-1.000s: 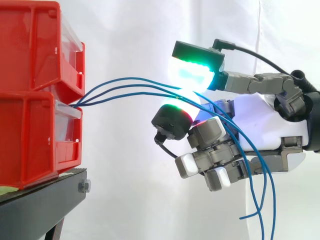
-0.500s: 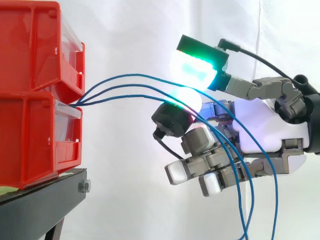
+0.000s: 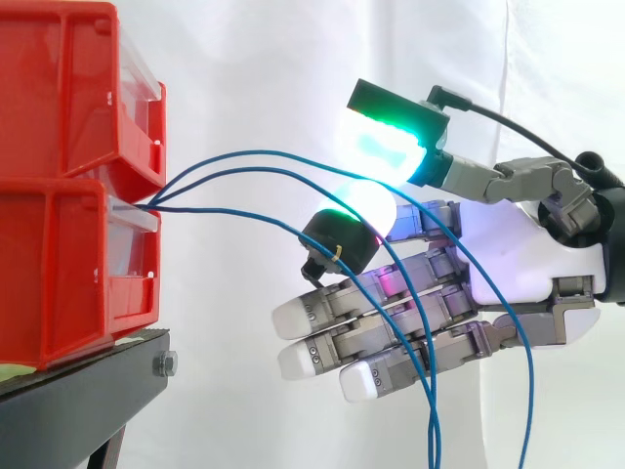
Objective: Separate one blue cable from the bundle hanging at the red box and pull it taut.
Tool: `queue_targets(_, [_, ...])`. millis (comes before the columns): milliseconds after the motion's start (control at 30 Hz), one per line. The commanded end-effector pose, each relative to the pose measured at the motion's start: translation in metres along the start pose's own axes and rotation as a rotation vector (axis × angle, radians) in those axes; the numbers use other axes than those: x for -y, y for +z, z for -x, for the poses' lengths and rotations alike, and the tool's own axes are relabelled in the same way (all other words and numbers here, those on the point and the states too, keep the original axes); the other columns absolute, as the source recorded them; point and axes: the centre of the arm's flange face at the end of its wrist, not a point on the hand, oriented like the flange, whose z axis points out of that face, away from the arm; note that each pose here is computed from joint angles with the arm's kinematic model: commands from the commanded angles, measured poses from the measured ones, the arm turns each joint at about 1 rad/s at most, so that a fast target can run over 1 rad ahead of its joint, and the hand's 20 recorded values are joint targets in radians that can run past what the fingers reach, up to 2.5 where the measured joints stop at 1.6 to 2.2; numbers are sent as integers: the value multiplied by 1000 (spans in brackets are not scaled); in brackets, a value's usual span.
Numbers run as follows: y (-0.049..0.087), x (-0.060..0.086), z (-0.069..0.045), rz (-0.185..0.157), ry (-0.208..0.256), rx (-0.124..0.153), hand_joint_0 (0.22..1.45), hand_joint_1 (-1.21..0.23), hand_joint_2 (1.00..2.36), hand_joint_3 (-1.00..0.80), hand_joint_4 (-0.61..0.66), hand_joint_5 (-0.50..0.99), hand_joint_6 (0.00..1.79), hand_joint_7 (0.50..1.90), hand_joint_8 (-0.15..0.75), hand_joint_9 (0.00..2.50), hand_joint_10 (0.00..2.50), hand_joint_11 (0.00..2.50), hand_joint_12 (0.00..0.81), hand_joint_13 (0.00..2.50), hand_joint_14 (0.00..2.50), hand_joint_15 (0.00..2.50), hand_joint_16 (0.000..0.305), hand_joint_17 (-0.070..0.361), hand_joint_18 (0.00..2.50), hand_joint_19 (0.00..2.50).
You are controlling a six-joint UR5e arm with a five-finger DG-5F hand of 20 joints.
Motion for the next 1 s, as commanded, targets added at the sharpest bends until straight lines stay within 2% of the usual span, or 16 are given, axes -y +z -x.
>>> queue_targets(0, [0,0,-1,4,-24,-3,763,-747,1001,-481,-110,-202,946,1368,208,475,0,23,290,441,0,28,38,85,478,259])
queue_targets(267, [0,0,-1,-2,-89,-3,749,-770,1014,-299,-93,-191,946,1456,214,544,0,50,306,491,3,82,42,94,502,359])
queue_targets(300, [0,0,-1,-3,-94,-3,751,-768,1014,-281,-82,-190,948,1462,248,649,6,191,311,590,6,175,42,94,535,392])
queue_targets(400, [0,0,0,-3,-101,1,756,-758,1015,-273,-56,-192,954,1447,298,770,14,495,340,675,12,302,42,93,571,422])
queue_targets(533, [0,0,0,-3,-106,1,764,-745,1015,-273,-42,-195,959,1422,330,864,21,859,346,899,21,652,41,91,677,536])
queue_targets(733, [-1,-1,0,-2,-105,1,770,-740,1016,-274,-35,-196,960,1409,342,917,16,1110,345,1044,25,1041,41,91,705,589])
queue_targets(833, [0,0,0,-3,-106,1,773,-738,1016,-277,-33,-197,961,1401,338,962,12,1287,328,1162,17,1323,43,96,781,733])
queue_targets(967, [0,0,0,-3,-106,1,776,-740,1016,-277,-27,-197,961,1396,337,1002,5,1445,323,1225,4,1570,45,101,857,863])
